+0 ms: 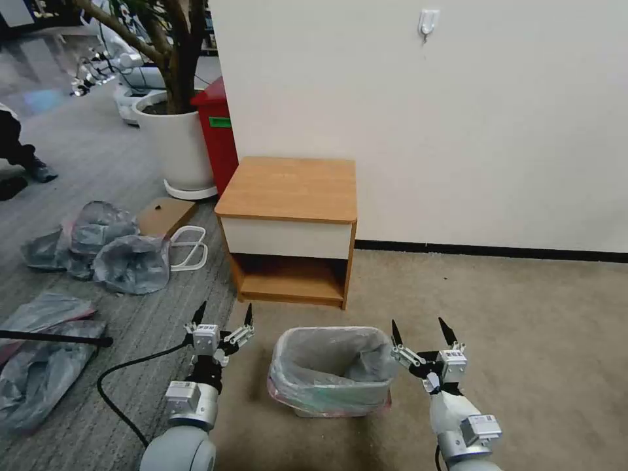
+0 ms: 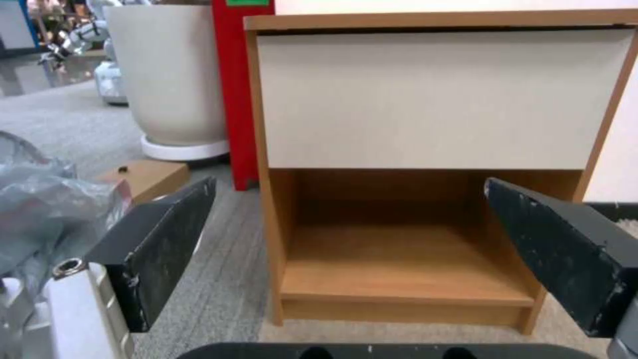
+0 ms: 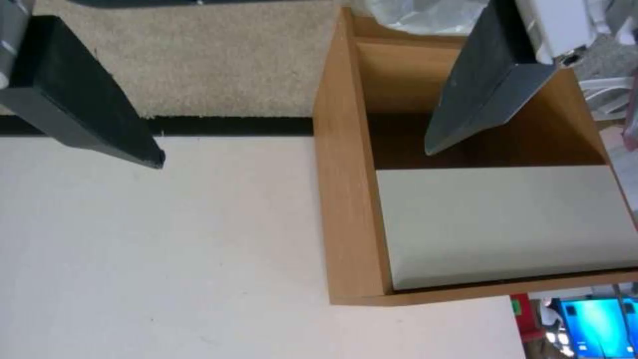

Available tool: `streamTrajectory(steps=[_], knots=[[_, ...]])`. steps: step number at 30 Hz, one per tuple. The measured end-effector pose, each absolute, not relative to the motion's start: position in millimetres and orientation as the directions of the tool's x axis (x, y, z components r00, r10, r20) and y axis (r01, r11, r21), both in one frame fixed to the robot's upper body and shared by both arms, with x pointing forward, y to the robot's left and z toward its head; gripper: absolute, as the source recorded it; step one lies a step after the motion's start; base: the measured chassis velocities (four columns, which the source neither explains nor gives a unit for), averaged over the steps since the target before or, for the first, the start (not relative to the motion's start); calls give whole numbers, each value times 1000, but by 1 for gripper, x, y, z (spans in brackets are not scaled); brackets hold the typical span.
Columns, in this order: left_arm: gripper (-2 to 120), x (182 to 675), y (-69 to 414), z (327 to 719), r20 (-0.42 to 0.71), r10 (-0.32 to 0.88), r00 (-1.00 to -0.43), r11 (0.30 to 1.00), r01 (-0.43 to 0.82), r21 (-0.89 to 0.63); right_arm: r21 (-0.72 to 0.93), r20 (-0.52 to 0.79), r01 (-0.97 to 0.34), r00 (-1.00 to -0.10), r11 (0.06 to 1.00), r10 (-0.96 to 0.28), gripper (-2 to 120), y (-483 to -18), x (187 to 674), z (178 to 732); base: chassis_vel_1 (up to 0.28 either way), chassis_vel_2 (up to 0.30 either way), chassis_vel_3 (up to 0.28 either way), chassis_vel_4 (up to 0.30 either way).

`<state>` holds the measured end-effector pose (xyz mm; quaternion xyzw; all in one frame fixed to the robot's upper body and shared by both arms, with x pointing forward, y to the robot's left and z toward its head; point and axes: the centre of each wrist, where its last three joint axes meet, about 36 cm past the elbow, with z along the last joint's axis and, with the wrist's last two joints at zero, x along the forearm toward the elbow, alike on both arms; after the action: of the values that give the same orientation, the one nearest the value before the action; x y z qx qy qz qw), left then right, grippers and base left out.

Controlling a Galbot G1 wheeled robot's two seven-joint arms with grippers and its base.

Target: Pick up the garbage bag from the table and place it over the trash can.

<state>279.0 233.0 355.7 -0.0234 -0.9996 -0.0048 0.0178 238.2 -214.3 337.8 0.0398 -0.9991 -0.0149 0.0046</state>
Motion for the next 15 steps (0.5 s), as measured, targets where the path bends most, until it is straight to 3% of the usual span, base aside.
streamTrajectory(steps=[15], knots=[[100,279,233,356,37,46,-998,999,46,7,31,8,-81,-997,996,-81,100,-214,238,338,0,0,0,0]])
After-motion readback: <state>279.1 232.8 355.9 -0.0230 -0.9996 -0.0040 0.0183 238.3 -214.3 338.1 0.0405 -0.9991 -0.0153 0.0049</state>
